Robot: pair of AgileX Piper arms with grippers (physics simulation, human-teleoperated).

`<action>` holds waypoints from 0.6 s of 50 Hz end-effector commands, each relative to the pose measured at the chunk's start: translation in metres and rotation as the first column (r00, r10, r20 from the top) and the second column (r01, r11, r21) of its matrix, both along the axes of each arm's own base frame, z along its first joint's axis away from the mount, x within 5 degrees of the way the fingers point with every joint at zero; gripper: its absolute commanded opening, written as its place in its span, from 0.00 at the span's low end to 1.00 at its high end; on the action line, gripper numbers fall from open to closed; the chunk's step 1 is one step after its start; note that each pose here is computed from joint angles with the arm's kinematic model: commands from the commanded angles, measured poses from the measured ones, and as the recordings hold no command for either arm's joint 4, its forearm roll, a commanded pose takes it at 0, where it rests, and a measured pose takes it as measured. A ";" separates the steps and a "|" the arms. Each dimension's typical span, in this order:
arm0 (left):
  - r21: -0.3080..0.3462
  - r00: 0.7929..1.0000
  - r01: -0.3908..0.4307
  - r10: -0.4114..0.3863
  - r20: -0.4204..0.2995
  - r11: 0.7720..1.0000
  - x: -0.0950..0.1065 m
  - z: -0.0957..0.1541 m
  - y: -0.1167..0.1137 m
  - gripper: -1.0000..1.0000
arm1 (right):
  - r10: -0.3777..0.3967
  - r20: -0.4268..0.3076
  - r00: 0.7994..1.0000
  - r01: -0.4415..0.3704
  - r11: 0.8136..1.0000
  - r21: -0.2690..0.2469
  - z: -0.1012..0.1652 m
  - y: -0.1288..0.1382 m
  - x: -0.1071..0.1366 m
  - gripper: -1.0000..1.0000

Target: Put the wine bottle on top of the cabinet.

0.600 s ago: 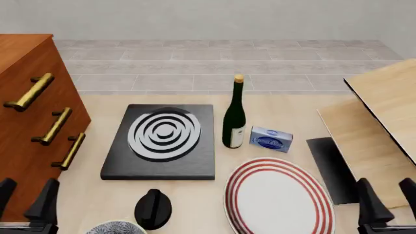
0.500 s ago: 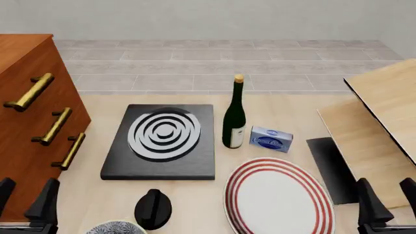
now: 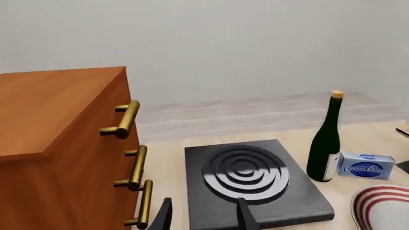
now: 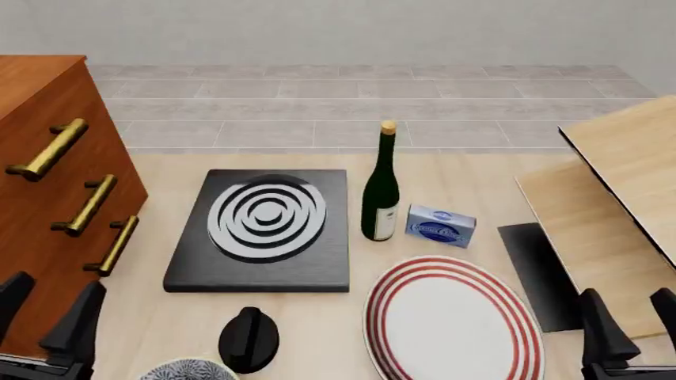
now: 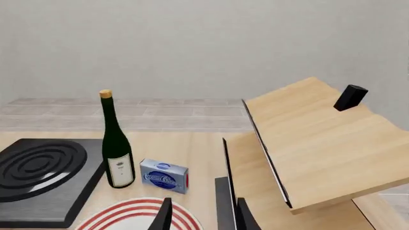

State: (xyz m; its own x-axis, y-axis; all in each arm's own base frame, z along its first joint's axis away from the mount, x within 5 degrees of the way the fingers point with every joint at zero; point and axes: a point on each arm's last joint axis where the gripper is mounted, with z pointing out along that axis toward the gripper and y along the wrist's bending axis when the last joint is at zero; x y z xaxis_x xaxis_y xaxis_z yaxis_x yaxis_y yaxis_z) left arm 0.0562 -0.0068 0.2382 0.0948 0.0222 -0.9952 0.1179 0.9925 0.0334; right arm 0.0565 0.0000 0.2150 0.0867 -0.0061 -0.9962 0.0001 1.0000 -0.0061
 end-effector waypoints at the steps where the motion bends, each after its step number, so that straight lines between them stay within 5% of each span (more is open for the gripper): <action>1: -0.006 0.994 0.106 -0.106 0.017 0.994 0.011 0.023 -0.009 1.00 | 0.000 0.000 1.000 0.000 1.000 0.000 0.001 0.000 0.000 1.00; 30: -0.054 0.938 0.346 -0.345 0.030 0.937 0.063 0.027 -0.053 1.00 | 0.000 0.000 1.000 0.000 1.000 0.000 0.000 0.000 0.001 1.00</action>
